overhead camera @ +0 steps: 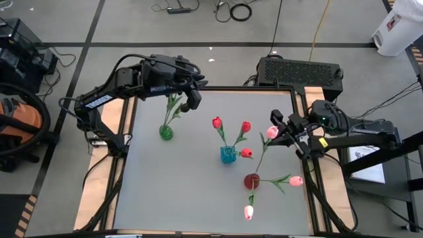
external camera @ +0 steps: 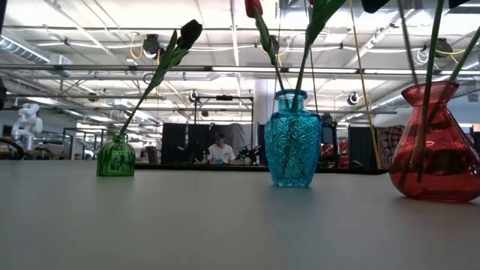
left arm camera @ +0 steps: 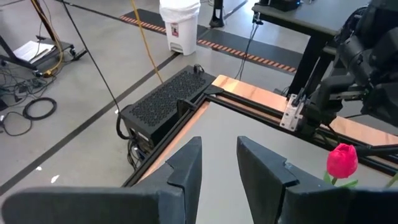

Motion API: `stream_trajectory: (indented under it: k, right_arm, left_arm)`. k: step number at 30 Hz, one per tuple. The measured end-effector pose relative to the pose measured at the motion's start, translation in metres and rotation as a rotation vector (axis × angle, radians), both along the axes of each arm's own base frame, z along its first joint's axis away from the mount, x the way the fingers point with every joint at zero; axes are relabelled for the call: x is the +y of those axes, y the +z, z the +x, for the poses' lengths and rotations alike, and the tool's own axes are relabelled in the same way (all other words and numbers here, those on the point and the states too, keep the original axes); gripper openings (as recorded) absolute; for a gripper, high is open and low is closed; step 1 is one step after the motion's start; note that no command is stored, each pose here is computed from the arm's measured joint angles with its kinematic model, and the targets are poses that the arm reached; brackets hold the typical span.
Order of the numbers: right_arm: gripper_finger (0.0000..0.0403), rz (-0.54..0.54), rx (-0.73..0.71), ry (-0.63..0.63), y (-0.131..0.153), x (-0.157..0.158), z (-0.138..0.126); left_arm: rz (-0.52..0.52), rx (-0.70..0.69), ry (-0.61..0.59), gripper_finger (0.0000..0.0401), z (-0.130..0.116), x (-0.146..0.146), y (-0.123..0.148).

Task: Sort flowers into vase by color
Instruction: Put the pink tulip into the red vase

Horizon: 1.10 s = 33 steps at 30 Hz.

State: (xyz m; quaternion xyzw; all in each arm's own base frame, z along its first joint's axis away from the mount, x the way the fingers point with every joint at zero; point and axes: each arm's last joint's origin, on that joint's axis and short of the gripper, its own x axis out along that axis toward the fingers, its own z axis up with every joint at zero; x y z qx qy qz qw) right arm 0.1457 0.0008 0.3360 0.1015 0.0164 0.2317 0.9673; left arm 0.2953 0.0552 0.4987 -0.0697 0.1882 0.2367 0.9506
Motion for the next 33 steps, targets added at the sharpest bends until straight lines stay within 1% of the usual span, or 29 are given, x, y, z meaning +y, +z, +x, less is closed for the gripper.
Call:
stream_trajectory:
  k: [3, 7, 15, 19, 33]
  right_arm:
    - [0.0, 0.009, 0.009, 0.001, -0.001, 0.0, 0.004]
    - [0.0, 0.046, 0.026, 0.009, -0.001, 0.0, 0.006]
    - [0.0, 0.075, 0.015, 0.01, 0.001, -0.001, 0.007]
    - [0.0, 0.073, 0.016, 0.015, 0.001, 0.0, 0.008]
    - [0.0, 0.01, 0.043, 0.087, -0.008, 0.013, 0.021]
  left_arm:
    - [0.0, 0.002, 0.0, 0.0109, 0.0, 0.0, 0.0]
    - [0.0, 0.004, 0.001, 0.0109, 0.0, 0.0, 0.0]
    - [0.001, 0.004, 0.001, 0.0109, 0.0, 0.0, 0.0]
    - [0.001, 0.004, 0.001, 0.0109, 0.0, 0.0, 0.0]
    - [0.0, 0.003, 0.001, 0.0109, 0.0, 0.0, 0.0]
